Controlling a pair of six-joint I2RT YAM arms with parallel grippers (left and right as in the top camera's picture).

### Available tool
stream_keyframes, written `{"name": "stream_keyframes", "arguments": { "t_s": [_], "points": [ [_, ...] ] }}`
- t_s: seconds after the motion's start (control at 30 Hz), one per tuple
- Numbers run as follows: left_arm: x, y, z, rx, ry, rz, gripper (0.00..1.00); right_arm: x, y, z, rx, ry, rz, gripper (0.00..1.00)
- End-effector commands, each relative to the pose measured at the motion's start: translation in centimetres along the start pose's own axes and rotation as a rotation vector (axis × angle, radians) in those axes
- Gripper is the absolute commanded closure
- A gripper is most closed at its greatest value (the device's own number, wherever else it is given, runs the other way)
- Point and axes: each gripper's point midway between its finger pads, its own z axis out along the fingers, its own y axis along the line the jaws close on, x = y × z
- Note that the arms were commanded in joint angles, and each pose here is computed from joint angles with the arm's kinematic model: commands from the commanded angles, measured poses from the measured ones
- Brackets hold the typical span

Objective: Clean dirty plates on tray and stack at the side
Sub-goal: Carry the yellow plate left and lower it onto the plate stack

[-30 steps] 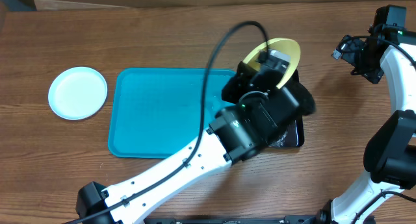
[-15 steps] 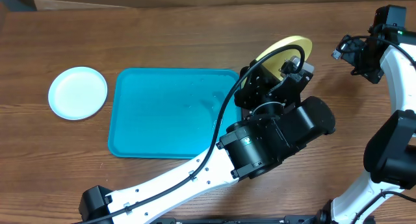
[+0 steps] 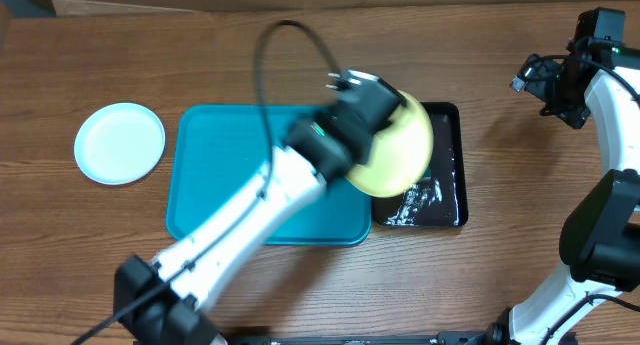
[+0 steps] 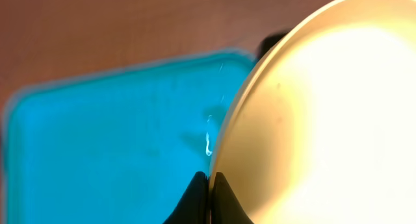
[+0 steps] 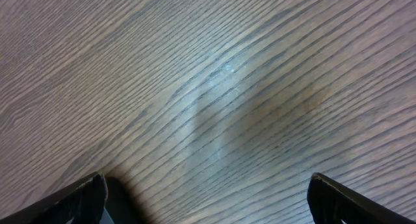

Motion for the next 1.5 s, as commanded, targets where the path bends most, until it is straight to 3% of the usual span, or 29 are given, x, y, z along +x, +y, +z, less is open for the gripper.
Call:
{"name": "stream_keyframes", "arguments": {
  "t_s": [0.0, 0.27, 0.47, 0.67, 0.8, 1.07, 1.47],
  "points": [
    [1.3, 2.4, 2.6, 0.146, 0.192, -0.216, 0.96, -0.5, 0.2, -0.7, -0.002, -0.027, -0.004, 0.00],
    [1.3, 18.2, 4.5, 0.245, 0.304, -0.676, 0.96, -0.5, 0.2, -0.7, -0.002, -0.027, -0.004, 0.00],
    [5.4, 32.6, 4.0, 0.035, 0.255, -0.995, 0.96, -0.5, 0.2, -0.7, -0.002, -0.027, -0.004, 0.00],
    [10.2, 41.5, 2.6, -0.155, 0.214, -1.176, 0.96, -0.5, 0.2, -0.7, -0.002, -0.027, -0.004, 0.00],
    [12.3, 44.3, 2.7, -0.241, 0.224, -1.220, 0.96, -0.5, 0.2, -0.7, -0.002, -0.027, -0.004, 0.00],
    [14.7, 44.8, 6.4, -0.260, 0.325, -1.231, 0.96, -0.5, 0.2, -0.7, -0.002, -0.027, -0.004, 0.00],
    [15.2, 45.5, 7.4, -0.286, 0.334, -1.218, 0.96, -0.5, 0.2, -0.7, -0.002, -0.027, -0.004, 0.00]
  ]
}}
